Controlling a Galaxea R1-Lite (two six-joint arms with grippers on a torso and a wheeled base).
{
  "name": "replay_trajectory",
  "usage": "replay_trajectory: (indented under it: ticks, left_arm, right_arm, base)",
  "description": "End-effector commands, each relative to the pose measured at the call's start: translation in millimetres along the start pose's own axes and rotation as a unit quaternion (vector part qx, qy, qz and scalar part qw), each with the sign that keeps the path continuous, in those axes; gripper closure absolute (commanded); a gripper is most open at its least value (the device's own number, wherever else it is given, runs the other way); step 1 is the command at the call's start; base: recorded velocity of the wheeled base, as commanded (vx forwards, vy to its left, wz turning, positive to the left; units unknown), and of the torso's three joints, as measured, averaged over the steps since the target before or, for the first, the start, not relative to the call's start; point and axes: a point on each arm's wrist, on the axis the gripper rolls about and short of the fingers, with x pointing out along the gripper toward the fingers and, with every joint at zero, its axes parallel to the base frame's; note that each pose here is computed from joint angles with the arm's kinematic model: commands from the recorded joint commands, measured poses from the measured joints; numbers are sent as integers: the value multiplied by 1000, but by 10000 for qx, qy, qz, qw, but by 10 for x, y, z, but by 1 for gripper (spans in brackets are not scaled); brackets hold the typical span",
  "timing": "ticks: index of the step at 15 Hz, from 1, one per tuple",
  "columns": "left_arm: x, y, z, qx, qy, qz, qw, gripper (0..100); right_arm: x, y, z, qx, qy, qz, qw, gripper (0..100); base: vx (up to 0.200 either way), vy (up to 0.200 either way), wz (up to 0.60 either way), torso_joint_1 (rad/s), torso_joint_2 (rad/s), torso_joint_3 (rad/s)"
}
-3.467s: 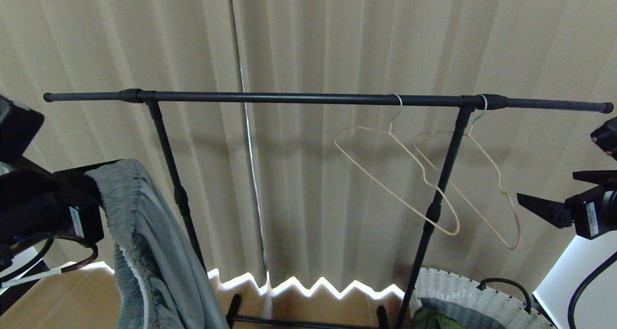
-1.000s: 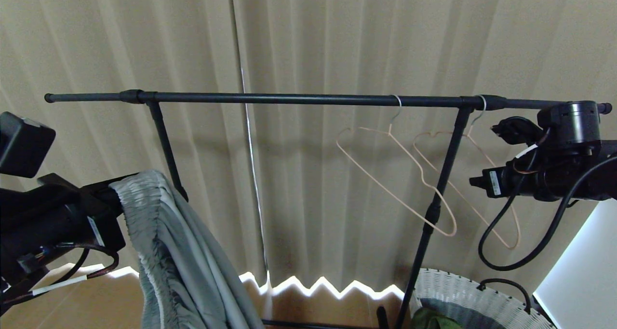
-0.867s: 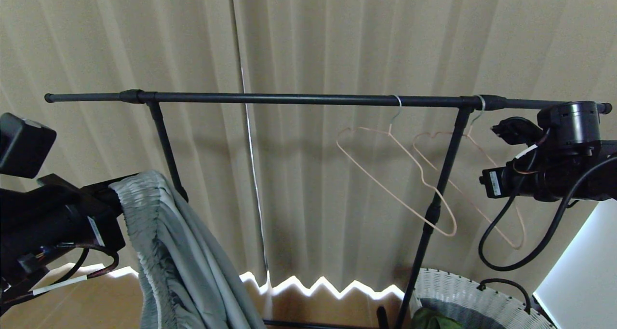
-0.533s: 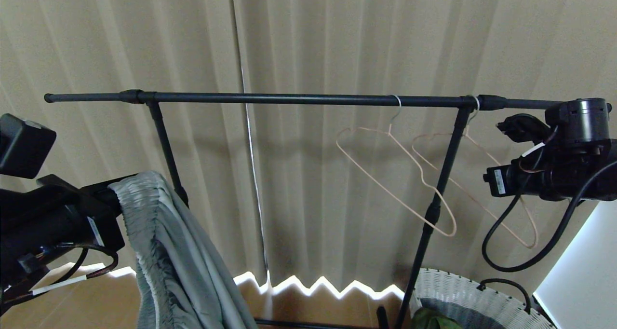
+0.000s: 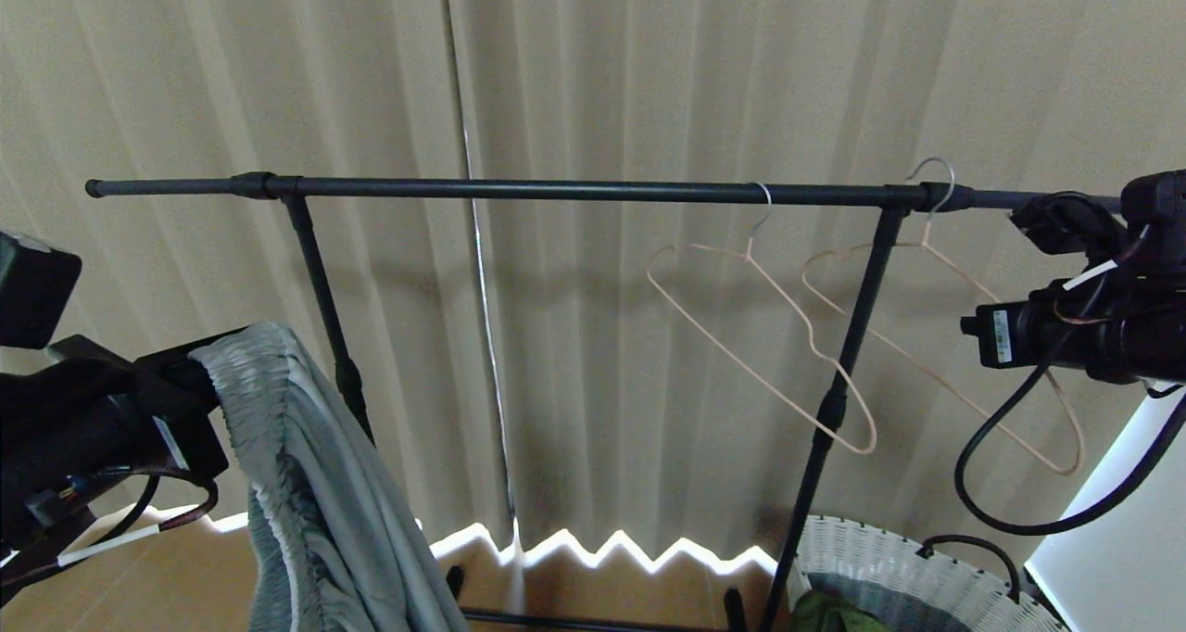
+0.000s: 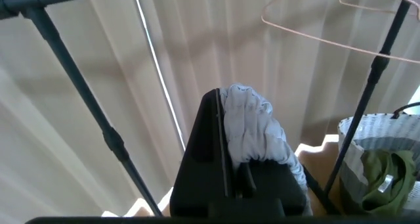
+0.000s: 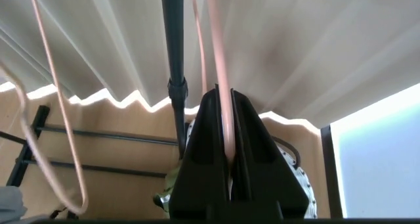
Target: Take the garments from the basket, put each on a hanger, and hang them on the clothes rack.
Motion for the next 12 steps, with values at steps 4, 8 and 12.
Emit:
replay_trajectory:
  ticks: [4, 8, 12]
  left_arm:
    - [30, 1, -37, -6, 73, -13, 10000, 100]
    - [27, 5, -19, 2, 38, 8, 10000, 100]
    - [13, 7, -25, 1, 40, 23, 10000, 100]
  right_arm:
    - [-431, -38, -103, 22, -308, -10, 9995, 100]
    - [-627, -65, -242, 24, -360, -39, 9993, 100]
    - [-703, -111, -412, 74, -239, -122, 9996, 100]
  base:
    - [0, 0, 0, 0, 0, 0]
    - [-150, 0, 0, 4, 5, 2]
    - [-200, 0, 0, -6, 2, 8]
